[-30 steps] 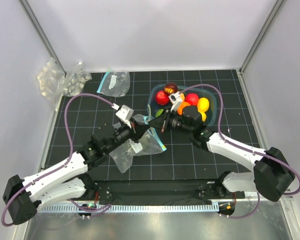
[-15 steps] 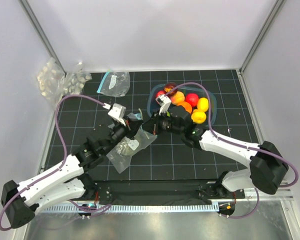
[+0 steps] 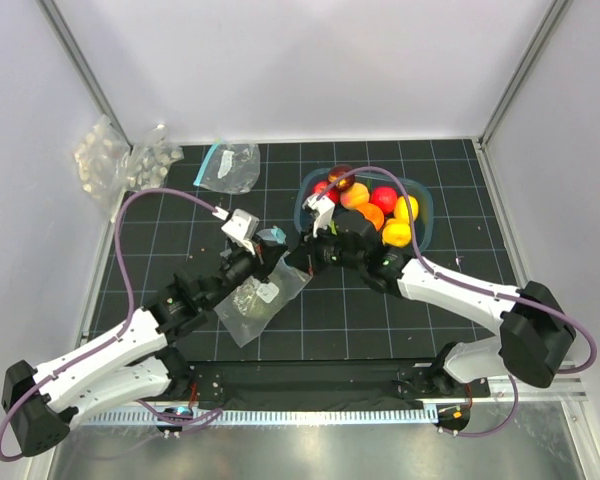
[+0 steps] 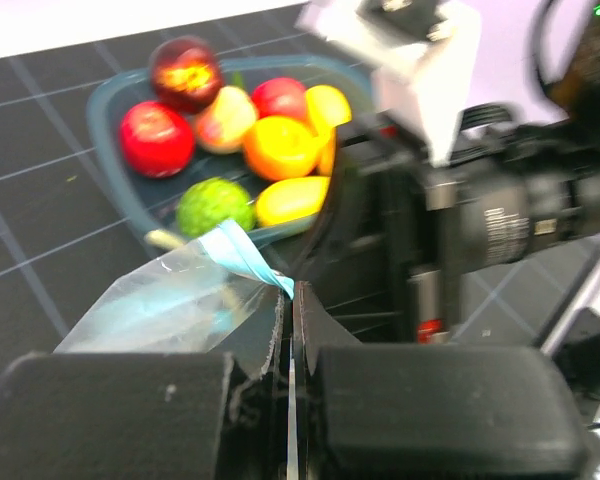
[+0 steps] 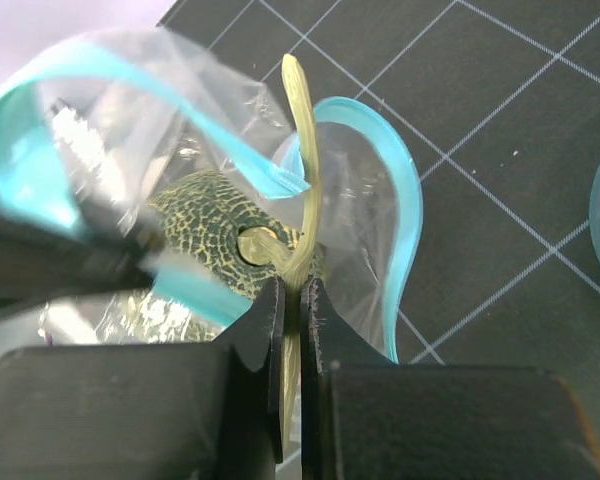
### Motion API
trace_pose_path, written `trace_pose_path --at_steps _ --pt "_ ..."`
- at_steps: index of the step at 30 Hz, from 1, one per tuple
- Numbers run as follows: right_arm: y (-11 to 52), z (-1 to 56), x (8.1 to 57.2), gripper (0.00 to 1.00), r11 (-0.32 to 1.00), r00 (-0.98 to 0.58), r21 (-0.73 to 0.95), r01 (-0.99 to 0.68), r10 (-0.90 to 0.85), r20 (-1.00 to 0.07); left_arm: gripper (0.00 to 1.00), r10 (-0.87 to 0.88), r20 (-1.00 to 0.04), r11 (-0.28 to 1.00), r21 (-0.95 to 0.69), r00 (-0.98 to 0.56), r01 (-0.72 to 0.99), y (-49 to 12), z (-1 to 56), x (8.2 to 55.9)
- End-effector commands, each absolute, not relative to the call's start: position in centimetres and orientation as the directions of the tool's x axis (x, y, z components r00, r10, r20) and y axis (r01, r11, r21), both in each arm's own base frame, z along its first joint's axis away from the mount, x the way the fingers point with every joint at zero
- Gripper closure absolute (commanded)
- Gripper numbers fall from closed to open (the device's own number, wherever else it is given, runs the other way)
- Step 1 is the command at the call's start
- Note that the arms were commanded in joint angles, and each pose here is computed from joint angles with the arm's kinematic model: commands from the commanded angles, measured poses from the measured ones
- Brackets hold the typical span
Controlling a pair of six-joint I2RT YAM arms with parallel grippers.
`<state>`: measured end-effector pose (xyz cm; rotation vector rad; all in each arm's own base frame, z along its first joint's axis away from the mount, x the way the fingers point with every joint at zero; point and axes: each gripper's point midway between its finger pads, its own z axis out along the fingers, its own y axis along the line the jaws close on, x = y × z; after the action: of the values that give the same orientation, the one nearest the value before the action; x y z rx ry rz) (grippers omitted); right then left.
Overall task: Place the food in the zip-top bag and seal the zipper
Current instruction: Place the fake fruit in the zipper food storage bag.
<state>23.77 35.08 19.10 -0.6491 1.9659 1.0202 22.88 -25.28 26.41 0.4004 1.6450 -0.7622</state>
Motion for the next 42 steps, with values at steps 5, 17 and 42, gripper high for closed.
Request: trace_pose_path --at_steps 5,17,42 --pt "34.6 23.2 23.2 0.99 0.514 -0.461 0.35 -0.783 -0.104 -0.881 1.0 -0.185 -0.976 0.834 -0.22 -0.119 0.506 -21.8 29.4 24.7" --pt "32.6 23.0 24.4 0.99 0.606 -0.421 0.253 -0.754 -0.151 -0.894 1.0 -0.196 -0.976 0.863 -0.217 -0.092 0.457 -20.3 29.7 24.8" --pt "33.6 22.0 22.8 0.99 0.502 -0.39 0.214 -0.838 -0.275 -0.879 1.0 -0.011 -0.994 0.52 -0.1 -0.111 0.848 -28.6 28.9 19.9"
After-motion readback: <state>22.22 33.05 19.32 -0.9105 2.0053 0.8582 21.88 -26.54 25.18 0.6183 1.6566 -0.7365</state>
